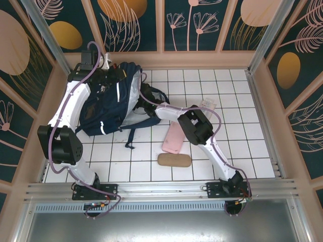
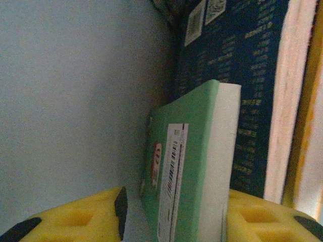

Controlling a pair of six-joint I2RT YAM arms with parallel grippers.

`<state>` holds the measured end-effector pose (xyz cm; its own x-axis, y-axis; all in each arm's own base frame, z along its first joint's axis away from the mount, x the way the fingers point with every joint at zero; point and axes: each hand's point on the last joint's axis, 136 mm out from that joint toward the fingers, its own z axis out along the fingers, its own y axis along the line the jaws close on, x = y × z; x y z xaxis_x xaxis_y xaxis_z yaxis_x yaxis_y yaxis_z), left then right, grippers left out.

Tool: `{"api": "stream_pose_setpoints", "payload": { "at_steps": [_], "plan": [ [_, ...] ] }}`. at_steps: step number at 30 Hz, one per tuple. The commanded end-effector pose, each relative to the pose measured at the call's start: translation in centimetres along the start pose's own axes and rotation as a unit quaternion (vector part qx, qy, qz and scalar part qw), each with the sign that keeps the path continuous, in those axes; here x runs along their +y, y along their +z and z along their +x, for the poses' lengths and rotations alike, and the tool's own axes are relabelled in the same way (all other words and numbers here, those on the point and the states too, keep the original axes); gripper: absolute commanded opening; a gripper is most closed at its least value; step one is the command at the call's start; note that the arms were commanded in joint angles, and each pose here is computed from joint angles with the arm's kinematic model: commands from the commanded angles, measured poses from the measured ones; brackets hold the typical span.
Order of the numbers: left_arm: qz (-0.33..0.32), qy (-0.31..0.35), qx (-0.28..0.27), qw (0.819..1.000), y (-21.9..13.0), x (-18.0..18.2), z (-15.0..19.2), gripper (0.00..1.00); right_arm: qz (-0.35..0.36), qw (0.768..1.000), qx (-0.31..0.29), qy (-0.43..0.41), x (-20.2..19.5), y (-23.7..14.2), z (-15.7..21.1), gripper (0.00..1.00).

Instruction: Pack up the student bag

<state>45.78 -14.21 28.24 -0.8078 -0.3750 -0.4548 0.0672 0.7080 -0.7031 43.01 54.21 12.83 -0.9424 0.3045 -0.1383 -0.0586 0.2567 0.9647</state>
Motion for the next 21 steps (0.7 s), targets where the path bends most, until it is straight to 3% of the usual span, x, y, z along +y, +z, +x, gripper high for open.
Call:
{"api": "stream_pose_setpoints", "payload": {
  "at_steps": [1,8,14,17,21],
  "plan": [
    [0.09,0.072,-0.059,0.991,-3.5,-6.2,-2.3,0.0,0.017,0.999,0.008,-0.033,1.8,-2.1,-0.3,0.49],
    [0.087,0.069,-0.059,0.992,-3.1,-5.5,-2.1,0.0,0.047,0.997,0.002,-0.068,2.9,-5.2,-0.6,0.55],
    [0.092,0.065,-0.059,0.992,-2.6,-4.9,-1.5,0.0,0.071,0.996,0.002,-0.06,1.6,-7.4,-0.4,0.56],
    [0.096,0.063,-0.058,0.992,-2.4,-4.7,-1.2,0.0,0.066,0.996,0.004,-0.053,1.1,-7.6,-0.3,0.5],
    [0.104,0.055,-0.055,0.991,-2.3,-4.5,-0.7,0.0,0.071,0.996,0.026,-0.04,-0.6,-6.0,0.1,0.22]
  ]
}}
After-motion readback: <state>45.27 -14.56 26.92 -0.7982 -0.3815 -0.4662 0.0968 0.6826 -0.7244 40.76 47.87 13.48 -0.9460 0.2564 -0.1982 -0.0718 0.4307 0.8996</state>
